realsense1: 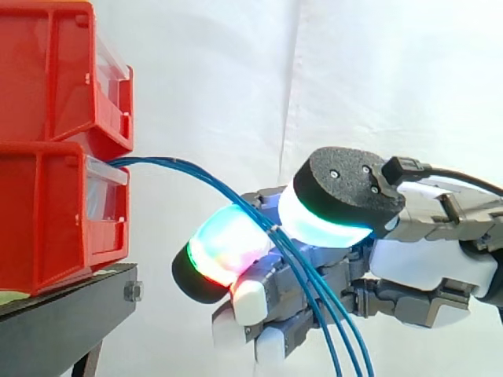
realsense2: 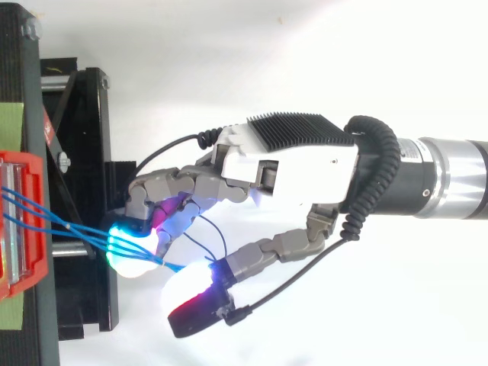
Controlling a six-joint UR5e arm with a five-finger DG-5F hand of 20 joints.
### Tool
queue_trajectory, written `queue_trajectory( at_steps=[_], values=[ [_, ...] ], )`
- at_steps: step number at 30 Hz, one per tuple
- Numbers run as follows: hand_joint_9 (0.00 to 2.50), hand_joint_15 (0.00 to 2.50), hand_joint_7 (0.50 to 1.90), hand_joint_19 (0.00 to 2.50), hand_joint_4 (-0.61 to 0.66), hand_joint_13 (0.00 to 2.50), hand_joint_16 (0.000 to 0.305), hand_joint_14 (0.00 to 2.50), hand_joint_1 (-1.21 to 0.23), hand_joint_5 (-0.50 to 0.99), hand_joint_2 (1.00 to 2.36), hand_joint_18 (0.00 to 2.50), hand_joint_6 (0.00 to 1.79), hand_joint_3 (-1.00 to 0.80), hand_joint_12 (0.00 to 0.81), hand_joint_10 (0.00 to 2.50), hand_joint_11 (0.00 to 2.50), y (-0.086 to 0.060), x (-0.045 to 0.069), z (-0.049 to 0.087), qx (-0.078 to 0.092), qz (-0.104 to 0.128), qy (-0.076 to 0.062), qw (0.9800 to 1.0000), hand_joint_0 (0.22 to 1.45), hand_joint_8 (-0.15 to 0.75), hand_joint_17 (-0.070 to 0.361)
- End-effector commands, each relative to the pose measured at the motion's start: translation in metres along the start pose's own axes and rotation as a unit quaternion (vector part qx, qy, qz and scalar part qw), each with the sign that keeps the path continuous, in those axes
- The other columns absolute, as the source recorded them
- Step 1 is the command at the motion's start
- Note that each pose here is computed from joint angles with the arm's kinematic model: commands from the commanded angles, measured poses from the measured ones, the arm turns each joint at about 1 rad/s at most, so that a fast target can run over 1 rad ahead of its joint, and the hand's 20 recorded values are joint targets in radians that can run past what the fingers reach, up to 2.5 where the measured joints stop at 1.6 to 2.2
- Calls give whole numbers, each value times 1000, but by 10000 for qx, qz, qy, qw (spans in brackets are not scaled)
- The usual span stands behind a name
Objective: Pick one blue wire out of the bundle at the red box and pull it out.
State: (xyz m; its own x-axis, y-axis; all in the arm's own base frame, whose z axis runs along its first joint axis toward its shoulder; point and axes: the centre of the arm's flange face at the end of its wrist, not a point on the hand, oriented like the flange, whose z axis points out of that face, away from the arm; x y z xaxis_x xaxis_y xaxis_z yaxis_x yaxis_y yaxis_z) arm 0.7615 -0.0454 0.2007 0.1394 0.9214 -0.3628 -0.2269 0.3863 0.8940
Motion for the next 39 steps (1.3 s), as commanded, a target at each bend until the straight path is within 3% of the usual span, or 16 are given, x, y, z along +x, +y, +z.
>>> queue_trajectory(
  at_steps=[1, 3, 9, 13, 19, 23, 27, 31, 39],
  values=[
    [807, 286, 933, 490, 280, 788, 57, 11, -730, -178, 1017, 737, 759, -260, 414, 10, 331, 3, -4, 4, -52, 65, -12, 10000, 668, 330, 127],
    [812, 291, 893, 491, 293, 790, 57, 10, -737, -186, 1017, 742, 797, -255, 413, 11, 339, 14, -9, 15, -170, 238, -28, 9996, 669, 331, 128],
    [819, 301, 864, 490, 305, 796, 57, 10, -741, -190, 1016, 744, 815, -273, 416, 11, 371, 15, -13, 17, -32, 389, 134, 9991, 662, 335, 128],
    [837, 309, 868, 507, 303, 802, 57, 11, -742, -192, 1016, 742, 830, -284, 417, 11, 381, 15, -15, 18, -20, 505, 147, 9986, 647, 341, 128],
    [827, 311, 872, 499, 271, 806, 57, 12, -740, -196, 1018, 750, 842, -240, 418, 12, 394, 14, -12, 15, 68, 875, 372, 9954, 654, 342, 129],
    [827, 319, 855, 501, 255, 807, 57, 11, -739, -200, 1020, 755, 856, -198, 419, 12, 413, 14, -11, 15, 68, 1019, 410, 9939, 650, 346, 129],
    [829, 322, 859, 506, 244, 810, 58, 11, -740, -198, 1023, 755, 868, -149, 420, 15, 425, 15, -11, 14, 90, 1067, 521, 9929, 639, 342, 130],
    [851, 324, 863, 507, 221, 808, 58, 11, -738, -196, 1023, 754, 873, -105, 424, 15, 434, 18, -9, 11, 158, 1050, 729, 9917, 632, 349, 130],
    [899, 340, 848, 510, 214, 833, 59, 13, -756, -192, 1021, 775, 890, -82, 430, 14, 502, 35, -19, 7, 357, 951, 815, 9915, 637, 355, 132]
  ],
)
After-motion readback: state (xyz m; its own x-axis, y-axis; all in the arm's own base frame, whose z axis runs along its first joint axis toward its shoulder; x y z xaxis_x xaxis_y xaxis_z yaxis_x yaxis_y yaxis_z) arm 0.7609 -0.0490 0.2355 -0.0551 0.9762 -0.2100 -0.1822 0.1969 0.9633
